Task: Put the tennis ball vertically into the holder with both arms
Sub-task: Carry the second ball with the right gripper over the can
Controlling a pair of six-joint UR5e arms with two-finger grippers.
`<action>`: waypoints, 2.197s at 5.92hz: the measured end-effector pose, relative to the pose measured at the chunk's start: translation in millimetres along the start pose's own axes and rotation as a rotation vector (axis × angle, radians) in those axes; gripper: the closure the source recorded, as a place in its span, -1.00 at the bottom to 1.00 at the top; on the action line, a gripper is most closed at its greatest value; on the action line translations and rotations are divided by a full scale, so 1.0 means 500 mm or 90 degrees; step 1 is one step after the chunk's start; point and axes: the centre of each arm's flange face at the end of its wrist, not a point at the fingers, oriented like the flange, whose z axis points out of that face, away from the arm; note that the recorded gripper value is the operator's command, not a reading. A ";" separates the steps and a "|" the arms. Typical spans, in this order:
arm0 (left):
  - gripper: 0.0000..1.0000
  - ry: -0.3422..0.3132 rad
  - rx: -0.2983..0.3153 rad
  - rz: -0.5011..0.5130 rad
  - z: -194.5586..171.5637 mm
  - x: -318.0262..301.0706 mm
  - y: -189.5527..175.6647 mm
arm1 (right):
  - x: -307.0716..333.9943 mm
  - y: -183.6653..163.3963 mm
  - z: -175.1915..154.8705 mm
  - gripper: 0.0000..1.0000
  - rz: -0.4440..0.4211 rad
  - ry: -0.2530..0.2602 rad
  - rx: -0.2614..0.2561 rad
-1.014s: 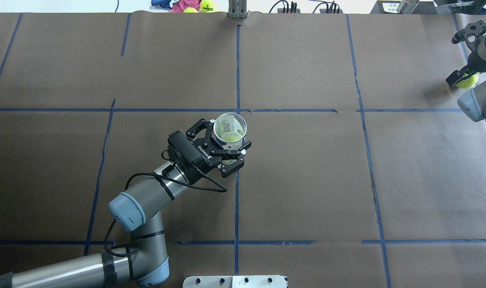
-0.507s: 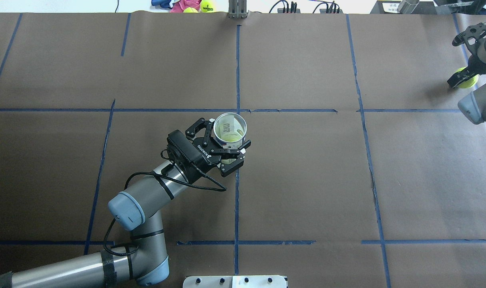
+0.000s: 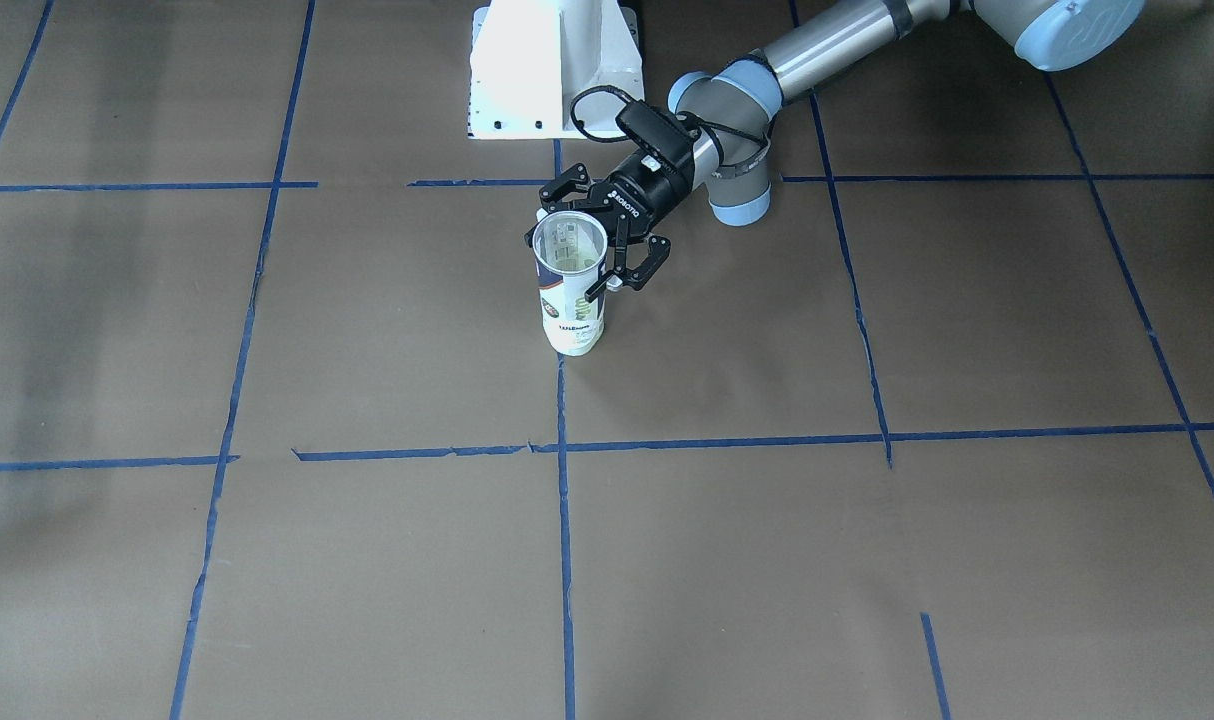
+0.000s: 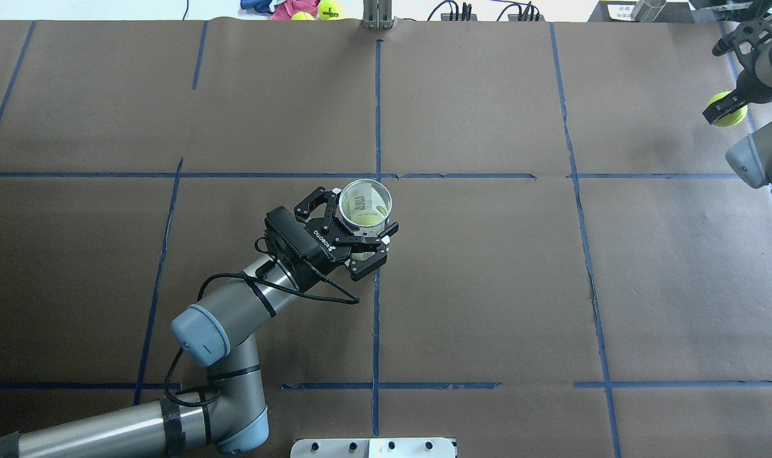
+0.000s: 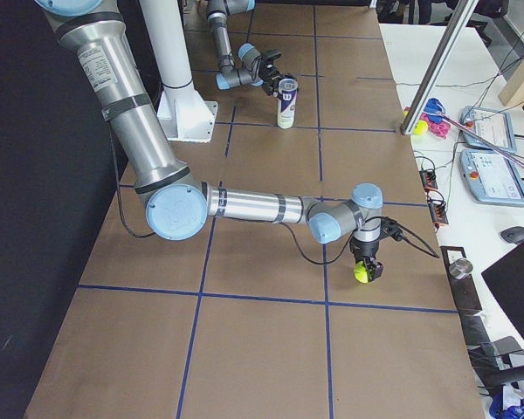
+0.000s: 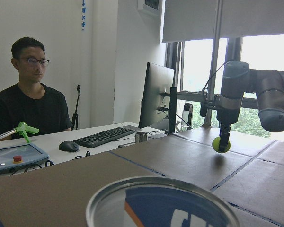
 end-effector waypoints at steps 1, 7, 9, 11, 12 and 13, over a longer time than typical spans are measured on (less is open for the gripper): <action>-0.98 0.000 0.001 0.000 0.000 0.001 -0.001 | -0.050 -0.018 -0.082 1.00 0.007 -0.045 0.017; -0.98 0.003 0.003 -0.002 -0.001 0.006 -0.006 | -0.731 -0.066 -0.572 1.00 0.291 -0.357 0.044; -0.99 0.002 0.004 -0.001 -0.001 0.003 -0.006 | -0.924 -0.075 -0.678 1.00 0.365 -0.414 0.045; -0.99 0.002 0.005 -0.001 0.000 0.003 -0.008 | -1.043 -0.068 -0.706 0.97 0.376 -0.419 0.049; -0.98 0.002 0.005 -0.001 0.000 0.003 -0.008 | -1.081 -0.071 -0.709 0.93 0.376 -0.412 0.052; -0.99 0.002 0.005 -0.001 0.000 0.003 -0.008 | -1.110 -0.074 -0.706 0.70 0.377 -0.401 0.057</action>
